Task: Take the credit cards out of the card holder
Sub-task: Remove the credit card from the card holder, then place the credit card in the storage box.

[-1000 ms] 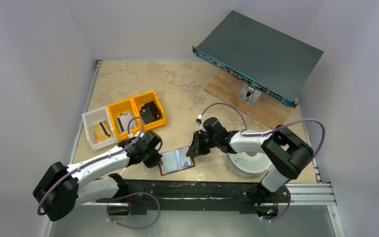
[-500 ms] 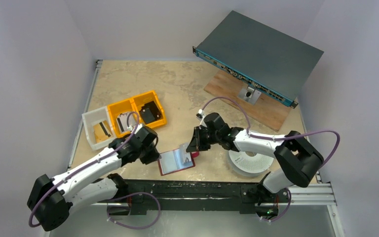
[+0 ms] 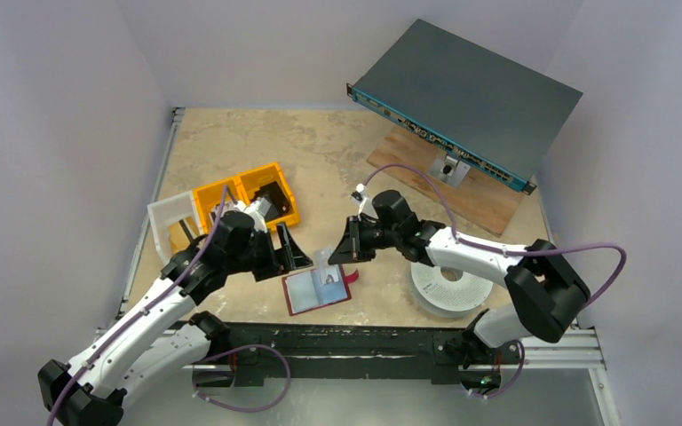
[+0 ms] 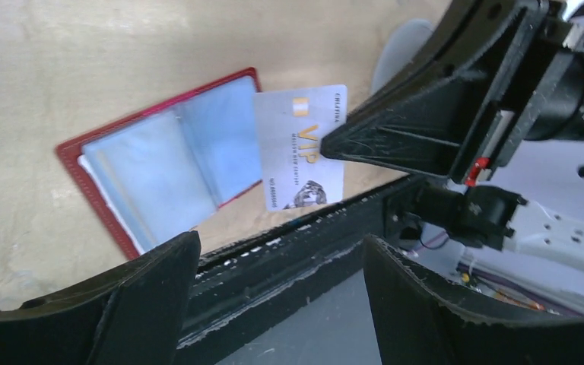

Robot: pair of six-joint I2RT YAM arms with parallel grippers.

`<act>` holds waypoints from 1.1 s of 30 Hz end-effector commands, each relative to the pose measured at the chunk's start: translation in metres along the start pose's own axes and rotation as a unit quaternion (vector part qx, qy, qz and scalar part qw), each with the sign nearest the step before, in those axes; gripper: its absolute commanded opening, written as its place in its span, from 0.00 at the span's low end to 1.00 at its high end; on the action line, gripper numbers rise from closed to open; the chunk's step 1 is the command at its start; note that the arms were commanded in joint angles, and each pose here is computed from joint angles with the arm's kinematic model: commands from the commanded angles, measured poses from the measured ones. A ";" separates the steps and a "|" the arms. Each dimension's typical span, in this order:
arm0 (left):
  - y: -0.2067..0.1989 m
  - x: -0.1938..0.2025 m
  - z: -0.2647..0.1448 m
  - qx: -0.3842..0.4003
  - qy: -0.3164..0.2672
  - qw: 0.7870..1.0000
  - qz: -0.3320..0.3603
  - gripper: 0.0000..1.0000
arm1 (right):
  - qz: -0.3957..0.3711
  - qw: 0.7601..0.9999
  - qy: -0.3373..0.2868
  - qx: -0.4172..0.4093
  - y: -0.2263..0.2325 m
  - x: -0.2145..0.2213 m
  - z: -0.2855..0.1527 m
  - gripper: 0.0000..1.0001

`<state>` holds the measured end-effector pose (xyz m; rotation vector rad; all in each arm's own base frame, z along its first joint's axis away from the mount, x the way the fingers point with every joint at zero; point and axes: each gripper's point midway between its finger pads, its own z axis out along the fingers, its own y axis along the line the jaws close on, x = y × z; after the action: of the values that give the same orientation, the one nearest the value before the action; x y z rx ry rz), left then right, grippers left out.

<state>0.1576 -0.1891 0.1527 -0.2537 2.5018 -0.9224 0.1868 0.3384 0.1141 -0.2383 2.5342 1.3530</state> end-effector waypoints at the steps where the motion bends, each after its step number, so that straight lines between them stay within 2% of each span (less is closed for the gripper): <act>1: -0.049 -0.003 -0.020 0.125 0.012 0.991 0.050 0.78 | -0.033 0.992 -0.011 -0.122 0.071 -0.019 -0.024 0.00; 7: -0.064 -0.003 -0.024 0.186 0.017 0.981 0.046 0.77 | -0.040 0.978 -0.007 -0.204 0.109 -0.021 -0.042 0.00; 12: -0.070 -0.003 -0.025 0.215 0.022 0.976 0.037 0.67 | -0.038 0.971 -0.008 -0.235 0.123 -0.021 -0.050 0.00; 18: -0.075 -0.001 -0.024 0.240 0.028 0.970 0.025 0.46 | -0.024 0.965 -0.001 -0.261 0.127 -0.017 -0.052 0.00; 21: -0.075 -0.001 -0.022 0.245 0.029 0.969 0.018 0.27 | -0.024 0.966 -0.003 -0.257 0.125 -0.017 -0.051 0.00; 23: -0.076 -0.001 -0.022 0.247 0.030 0.968 0.016 0.10 | -0.025 0.968 -0.004 -0.250 0.121 -0.016 -0.050 0.00; 24: -0.076 -0.001 -0.022 0.247 0.030 0.969 0.015 0.00 | -0.026 0.969 -0.006 -0.244 0.119 -0.017 -0.049 0.06; 26: -0.075 -0.001 -0.021 0.245 0.028 0.969 0.015 0.00 | -0.028 0.973 -0.013 -0.228 0.114 -0.018 -0.047 0.24; 28: -0.071 -0.002 -0.020 0.234 0.022 0.972 0.013 0.00 | -0.031 0.978 -0.024 -0.203 0.107 -0.021 -0.044 0.52; 30: -0.066 -0.005 -0.020 0.218 0.013 0.976 0.010 0.00 | -0.037 0.983 -0.036 -0.176 0.101 -0.025 -0.044 0.75; 31: -0.063 -0.006 -0.019 0.207 0.009 0.978 0.009 0.00 | -0.040 0.985 -0.045 -0.160 0.097 -0.028 -0.044 0.84; 33: -0.054 -0.009 -0.018 0.178 -0.003 0.984 0.005 0.00 | -0.042 0.990 -0.056 -0.124 0.087 -0.030 -0.045 0.95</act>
<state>0.1495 -0.2283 0.2042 -0.0764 2.2803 -1.4481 0.1728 0.3587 0.2064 -0.2942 2.2628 1.7698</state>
